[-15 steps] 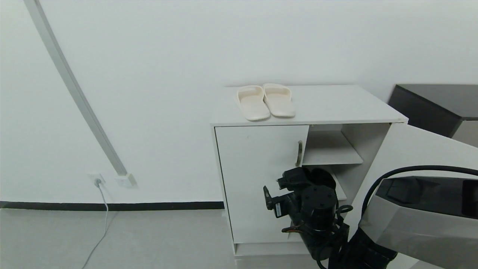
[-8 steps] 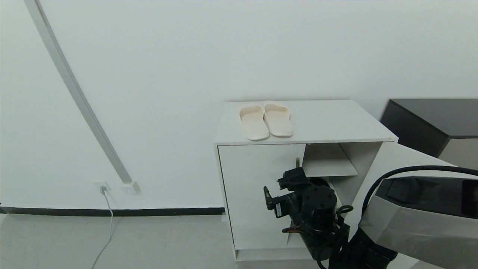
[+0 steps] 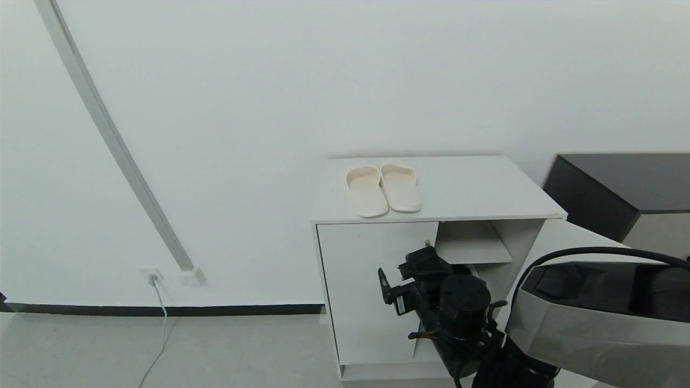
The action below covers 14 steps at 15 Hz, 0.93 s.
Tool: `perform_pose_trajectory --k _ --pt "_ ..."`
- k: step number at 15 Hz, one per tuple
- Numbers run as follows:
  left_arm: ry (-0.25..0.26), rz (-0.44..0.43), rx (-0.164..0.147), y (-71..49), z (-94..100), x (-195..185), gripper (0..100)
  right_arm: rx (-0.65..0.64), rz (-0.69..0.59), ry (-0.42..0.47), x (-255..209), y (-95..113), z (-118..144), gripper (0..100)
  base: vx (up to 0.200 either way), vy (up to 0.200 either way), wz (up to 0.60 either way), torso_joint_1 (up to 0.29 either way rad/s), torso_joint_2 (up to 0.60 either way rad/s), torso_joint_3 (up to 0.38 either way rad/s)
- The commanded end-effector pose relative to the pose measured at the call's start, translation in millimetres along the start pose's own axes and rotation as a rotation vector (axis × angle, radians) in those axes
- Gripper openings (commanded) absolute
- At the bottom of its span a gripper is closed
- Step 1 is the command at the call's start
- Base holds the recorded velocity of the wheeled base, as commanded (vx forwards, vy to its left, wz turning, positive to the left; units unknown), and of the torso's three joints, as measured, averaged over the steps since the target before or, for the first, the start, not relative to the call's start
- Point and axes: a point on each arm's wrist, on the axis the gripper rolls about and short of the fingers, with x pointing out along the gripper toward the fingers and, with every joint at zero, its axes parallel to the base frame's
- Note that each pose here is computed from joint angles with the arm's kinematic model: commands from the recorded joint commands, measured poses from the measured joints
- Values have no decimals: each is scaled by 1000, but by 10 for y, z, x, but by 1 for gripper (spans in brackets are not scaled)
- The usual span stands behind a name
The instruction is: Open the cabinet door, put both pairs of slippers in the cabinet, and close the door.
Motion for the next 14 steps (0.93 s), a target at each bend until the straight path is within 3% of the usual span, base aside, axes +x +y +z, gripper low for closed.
perform_pose_trajectory --k 1,3,4,10,14 --pt "0 0 1 0 -1 0 0 2 -1 1 28 -6 132 100 0 0 0 0 0 0" --pt "0 0 3 0 -1 0 0 20 7 27 1 -21 266 100 0 0 0 0 0 0" --pt "0 0 1 0 -1 0 0 79 25 51 -50 -21 558 100 0 0 0 0 0 0" --pt "0 0 4 0 -1 0 0 145 28 94 -16 -70 1310 100 0 0 0 0 0 0" --pt "0 0 0 0 -1 0 0 204 -68 202 61 -78 1529 100 50 0 0 1 1 1"
